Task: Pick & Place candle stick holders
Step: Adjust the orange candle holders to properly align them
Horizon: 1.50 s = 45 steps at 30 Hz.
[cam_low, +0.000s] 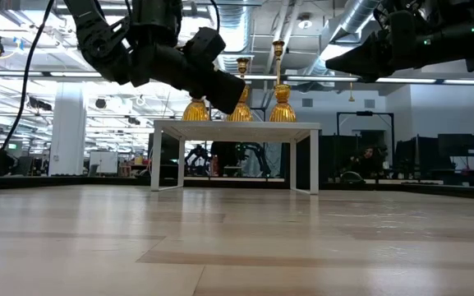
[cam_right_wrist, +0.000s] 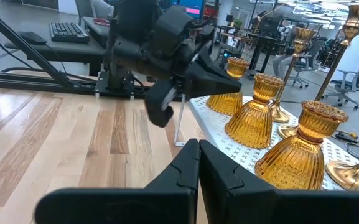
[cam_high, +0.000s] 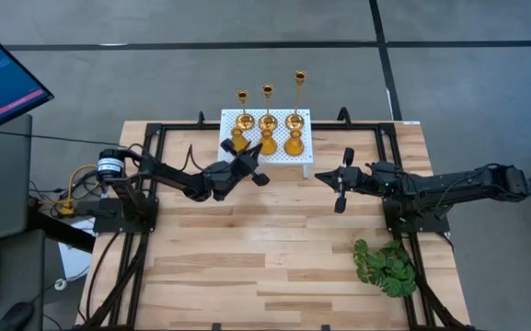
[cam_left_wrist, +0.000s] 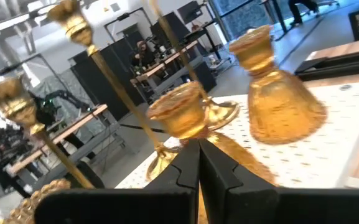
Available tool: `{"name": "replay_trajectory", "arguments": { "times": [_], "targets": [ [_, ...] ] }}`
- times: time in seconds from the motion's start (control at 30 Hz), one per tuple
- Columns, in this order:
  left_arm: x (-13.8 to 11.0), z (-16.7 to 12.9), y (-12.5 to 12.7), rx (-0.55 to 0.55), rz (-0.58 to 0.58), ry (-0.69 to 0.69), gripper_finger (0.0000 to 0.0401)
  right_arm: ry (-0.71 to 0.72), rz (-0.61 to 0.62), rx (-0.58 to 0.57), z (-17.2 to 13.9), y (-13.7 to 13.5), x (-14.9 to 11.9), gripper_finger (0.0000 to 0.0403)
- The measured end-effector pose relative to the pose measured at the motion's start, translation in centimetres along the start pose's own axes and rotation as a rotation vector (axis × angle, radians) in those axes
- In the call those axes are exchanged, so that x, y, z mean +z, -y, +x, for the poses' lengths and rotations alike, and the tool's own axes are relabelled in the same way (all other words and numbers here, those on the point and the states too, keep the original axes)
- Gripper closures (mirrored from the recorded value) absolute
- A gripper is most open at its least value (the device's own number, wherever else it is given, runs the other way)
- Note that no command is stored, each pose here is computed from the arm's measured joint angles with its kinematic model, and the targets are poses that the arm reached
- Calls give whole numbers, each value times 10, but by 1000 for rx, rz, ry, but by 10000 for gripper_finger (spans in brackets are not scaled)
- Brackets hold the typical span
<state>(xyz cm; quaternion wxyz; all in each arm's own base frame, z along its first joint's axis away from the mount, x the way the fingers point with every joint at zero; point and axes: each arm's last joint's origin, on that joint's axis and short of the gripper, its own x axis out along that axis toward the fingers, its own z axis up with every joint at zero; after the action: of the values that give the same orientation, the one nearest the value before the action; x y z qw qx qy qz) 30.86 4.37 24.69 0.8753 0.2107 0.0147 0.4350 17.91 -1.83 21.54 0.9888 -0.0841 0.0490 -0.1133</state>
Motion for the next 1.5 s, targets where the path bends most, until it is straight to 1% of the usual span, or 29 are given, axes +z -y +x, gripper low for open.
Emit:
{"name": "replay_trajectory", "arguments": {
  "times": [0.13,0.27,0.47,0.53,0.8,0.9,1.0,1.13,1.3,1.4,1.5],
  "targets": [
    [4,-8,7,-18,34,1,399,0,0,0,0,0,0,403],
    [7,-16,12,-2,74,-17,399,0,2,0,0,0,0,403],
    [10,-28,16,118,162,-122,399,1,2,0,0,0,0,403],
    [11,-33,18,135,183,-142,399,1,2,0,0,0,0,403],
    [20,-51,29,71,260,-117,398,1,10,0,0,0,0,403],
    [23,-56,25,60,259,-103,398,0,10,0,0,0,0,403],
    [20,-63,12,57,267,-106,399,-2,10,0,0,0,0,403],
    [11,-78,-11,47,222,-90,396,-4,9,1,0,0,-1,403],
    [-5,-99,-40,-13,84,-24,398,-5,9,1,0,0,-1,403],
    [-16,-109,-51,-42,3,-3,398,-5,9,1,0,0,-1,403],
    [-26,-116,-58,-44,-31,-9,398,-5,9,1,0,0,-1,403]
  ]
}}
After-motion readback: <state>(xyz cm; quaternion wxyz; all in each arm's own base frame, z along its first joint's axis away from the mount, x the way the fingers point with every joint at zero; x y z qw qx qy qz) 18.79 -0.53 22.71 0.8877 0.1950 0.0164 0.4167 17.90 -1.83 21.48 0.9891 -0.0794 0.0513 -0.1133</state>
